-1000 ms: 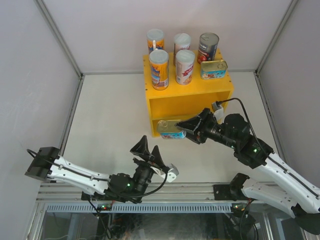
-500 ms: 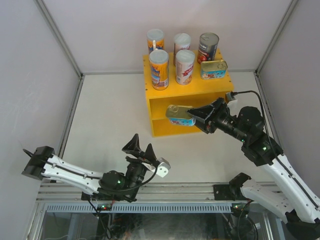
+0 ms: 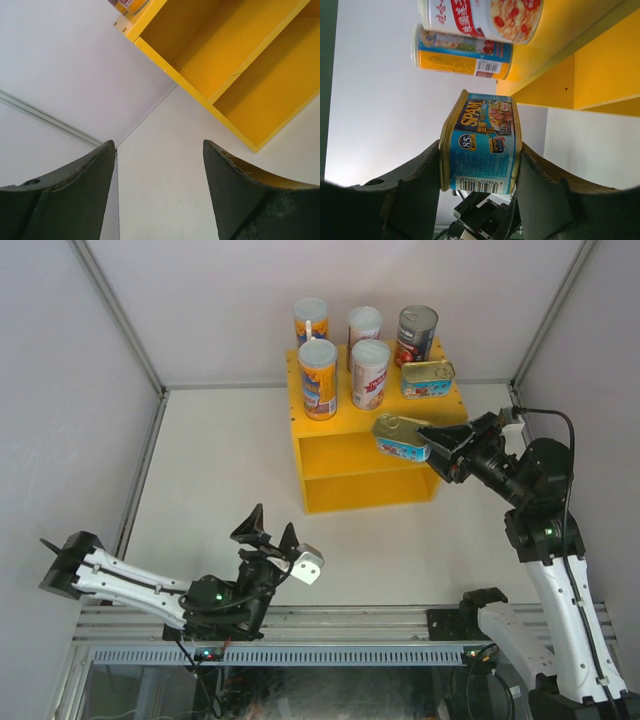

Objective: Place and organize the canned foods onto the counter
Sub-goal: Place the canned food on the counter.

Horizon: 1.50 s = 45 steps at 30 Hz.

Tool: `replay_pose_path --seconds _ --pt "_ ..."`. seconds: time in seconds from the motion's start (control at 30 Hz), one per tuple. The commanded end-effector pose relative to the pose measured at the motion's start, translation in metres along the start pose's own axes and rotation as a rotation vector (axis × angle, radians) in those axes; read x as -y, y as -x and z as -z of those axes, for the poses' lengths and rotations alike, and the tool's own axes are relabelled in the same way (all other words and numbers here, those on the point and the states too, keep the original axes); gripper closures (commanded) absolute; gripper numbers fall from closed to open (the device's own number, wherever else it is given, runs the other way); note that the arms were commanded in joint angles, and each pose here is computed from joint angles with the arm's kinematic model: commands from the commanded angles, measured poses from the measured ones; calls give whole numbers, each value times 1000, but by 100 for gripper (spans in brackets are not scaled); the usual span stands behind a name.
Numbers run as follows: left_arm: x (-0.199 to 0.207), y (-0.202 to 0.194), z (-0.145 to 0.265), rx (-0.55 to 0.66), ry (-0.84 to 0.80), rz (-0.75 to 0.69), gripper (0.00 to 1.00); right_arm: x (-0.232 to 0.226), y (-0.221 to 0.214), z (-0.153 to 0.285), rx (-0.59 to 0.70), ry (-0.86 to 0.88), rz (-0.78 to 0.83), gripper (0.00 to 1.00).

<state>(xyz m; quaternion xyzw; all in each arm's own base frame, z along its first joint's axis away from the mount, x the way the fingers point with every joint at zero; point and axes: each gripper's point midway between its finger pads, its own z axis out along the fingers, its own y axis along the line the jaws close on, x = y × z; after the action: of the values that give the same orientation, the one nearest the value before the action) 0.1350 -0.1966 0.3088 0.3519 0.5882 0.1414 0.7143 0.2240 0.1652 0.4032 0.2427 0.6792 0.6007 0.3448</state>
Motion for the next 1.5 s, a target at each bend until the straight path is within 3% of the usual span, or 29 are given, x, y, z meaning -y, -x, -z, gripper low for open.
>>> replay_pose_path --seconds 0.0,0.77,1.47 --pt "-16 5 1 -12 11 131 25 -44 10 10 -4 143 61 100" --pt "-21 7 1 -3 13 195 25 -21 67 -5 42 97 38 100" --pt "-19 11 1 -14 16 215 25 -2 91 -17 35 65 10 100"
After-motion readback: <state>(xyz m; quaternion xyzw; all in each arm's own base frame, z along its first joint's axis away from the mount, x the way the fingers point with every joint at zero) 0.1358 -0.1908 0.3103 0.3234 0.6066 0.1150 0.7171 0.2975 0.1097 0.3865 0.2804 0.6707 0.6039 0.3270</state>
